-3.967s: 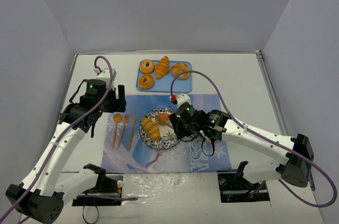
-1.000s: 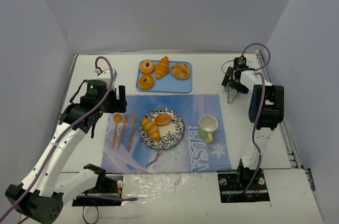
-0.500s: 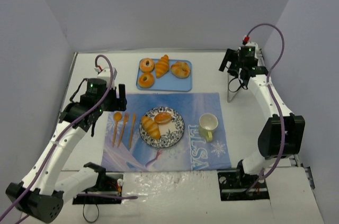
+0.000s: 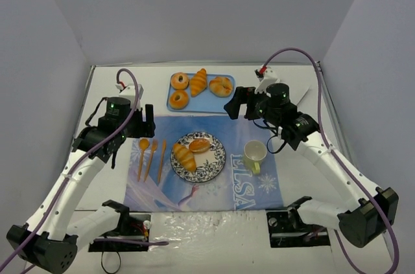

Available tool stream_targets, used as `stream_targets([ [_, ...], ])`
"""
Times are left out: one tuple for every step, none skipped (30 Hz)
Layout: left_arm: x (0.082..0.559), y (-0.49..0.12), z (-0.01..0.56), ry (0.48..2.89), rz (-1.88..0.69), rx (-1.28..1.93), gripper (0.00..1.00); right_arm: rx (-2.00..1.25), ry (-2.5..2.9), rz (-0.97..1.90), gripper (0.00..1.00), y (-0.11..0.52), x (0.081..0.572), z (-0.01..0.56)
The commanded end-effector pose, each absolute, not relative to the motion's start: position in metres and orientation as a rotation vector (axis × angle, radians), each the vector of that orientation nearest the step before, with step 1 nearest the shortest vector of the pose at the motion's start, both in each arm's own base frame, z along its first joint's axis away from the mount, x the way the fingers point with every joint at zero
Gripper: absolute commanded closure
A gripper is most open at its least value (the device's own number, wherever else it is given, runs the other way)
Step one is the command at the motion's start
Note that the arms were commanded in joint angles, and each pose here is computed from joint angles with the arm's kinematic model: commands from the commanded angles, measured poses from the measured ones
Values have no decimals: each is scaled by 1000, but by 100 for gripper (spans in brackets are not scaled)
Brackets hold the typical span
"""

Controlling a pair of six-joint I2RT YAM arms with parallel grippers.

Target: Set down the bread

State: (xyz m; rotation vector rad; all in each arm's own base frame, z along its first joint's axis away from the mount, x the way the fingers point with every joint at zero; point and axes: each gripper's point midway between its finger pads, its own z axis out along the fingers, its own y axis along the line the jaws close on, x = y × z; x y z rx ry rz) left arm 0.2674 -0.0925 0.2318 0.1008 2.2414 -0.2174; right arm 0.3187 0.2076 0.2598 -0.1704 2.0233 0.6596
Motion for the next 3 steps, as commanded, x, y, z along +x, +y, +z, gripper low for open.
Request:
stream_targets([
  [276, -96, 250, 2178, -233, 90, 31, -173, 1915, 703, 0, 218, 320, 284],
  [276, -96, 250, 2179, -233, 89, 31, -177, 1915, 704, 0, 219, 320, 284],
  [276, -96, 250, 2180, -233, 90, 31, -180, 1917, 708, 0, 221, 319, 283],
])
